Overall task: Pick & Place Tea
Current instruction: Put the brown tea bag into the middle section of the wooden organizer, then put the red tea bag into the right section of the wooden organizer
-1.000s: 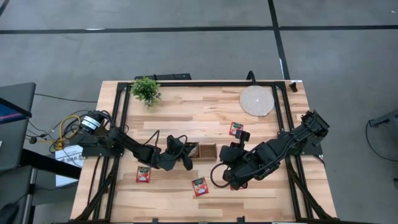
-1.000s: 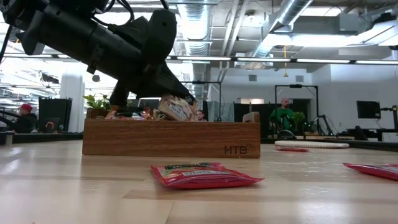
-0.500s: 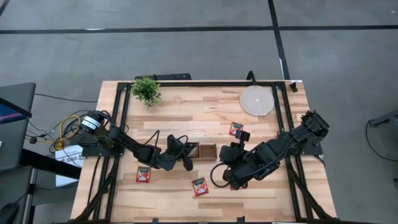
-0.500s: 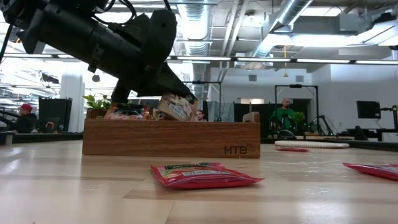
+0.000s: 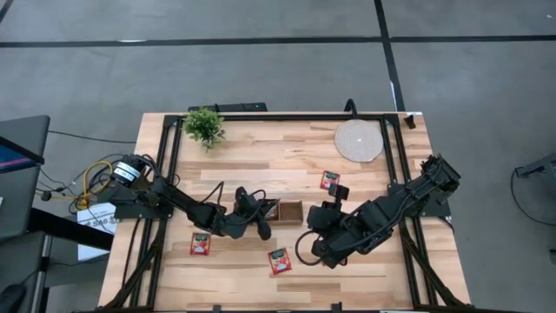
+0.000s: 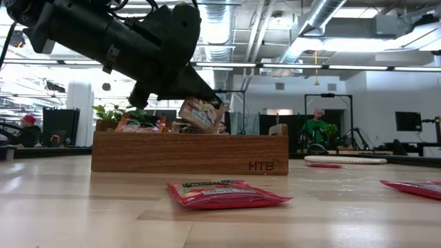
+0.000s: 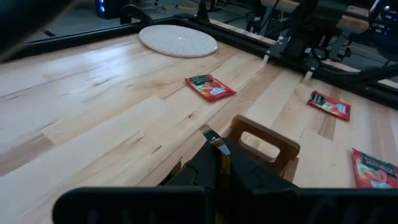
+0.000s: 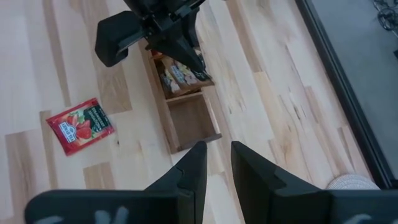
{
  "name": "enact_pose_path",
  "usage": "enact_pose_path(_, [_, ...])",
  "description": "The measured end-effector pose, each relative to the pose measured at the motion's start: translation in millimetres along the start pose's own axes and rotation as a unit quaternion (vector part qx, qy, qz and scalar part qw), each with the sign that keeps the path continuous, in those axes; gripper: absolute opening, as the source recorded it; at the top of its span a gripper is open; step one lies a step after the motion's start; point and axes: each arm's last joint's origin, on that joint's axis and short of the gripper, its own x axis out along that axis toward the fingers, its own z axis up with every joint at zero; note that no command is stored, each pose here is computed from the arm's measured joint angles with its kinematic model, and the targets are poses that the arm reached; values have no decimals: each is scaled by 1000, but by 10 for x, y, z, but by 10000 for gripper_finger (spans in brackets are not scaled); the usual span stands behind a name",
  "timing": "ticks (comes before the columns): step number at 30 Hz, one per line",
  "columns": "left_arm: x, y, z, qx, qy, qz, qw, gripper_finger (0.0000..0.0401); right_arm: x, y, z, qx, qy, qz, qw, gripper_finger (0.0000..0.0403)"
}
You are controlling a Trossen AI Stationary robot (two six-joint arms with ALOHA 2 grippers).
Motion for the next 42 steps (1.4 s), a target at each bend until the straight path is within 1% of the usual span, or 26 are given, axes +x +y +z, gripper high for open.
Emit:
enact_pose_path(4, [0, 14, -29, 9, 13, 2, 1000, 11, -8, 9, -6, -1, -1, 1, 1000, 67])
enact_pose_path(10, [-1, 16, -41, 9, 21, -4, 1000, 67, -9, 11, -5, -1, -1, 2, 1000, 67])
enact_pose_path(15, [-2, 16, -34, 39, 20, -4, 999, 107, -9, 11, -5, -1, -1, 2, 1000, 67])
enact_pose_path(20, [-21, 8, 35, 67, 9, -1, 998, 124, -9, 11, -5, -1, -1, 2, 1000, 67])
enact_pose_path(22, [-42, -7, 119, 77, -3, 3, 997, 126, -8, 11, -5, -1, -1, 2, 1000, 67])
enact_pose_path(30, [-180, -101, 623, 102, -61, 0, 993, 126, -7, 7, -12, -4, 2, 0, 1000, 67])
enact_pose_path(33, [-268, -68, 776, 96, -75, 17, 992, 126, -9, -26, -53, -20, 21, -14, 999, 67])
enact_pose_path(35, [-364, -36, 875, 98, -78, 27, 992, 126, -14, -67, -103, -27, 44, -32, 998, 67])
enact_pose_path(37, [-464, 0, 962, 96, -76, 30, 992, 126, -9, -115, -137, -19, 66, -47, 997, 67])
enact_pose_path(40, [-626, 89, 1058, 84, -59, 31, 994, 126, 51, -171, -126, -9, 85, -31, 996, 67])
enact_pose_path(42, [-727, 173, 1120, 63, -46, 33, 996, 126, 101, -281, -102, 11, 106, -29, 994, 67])
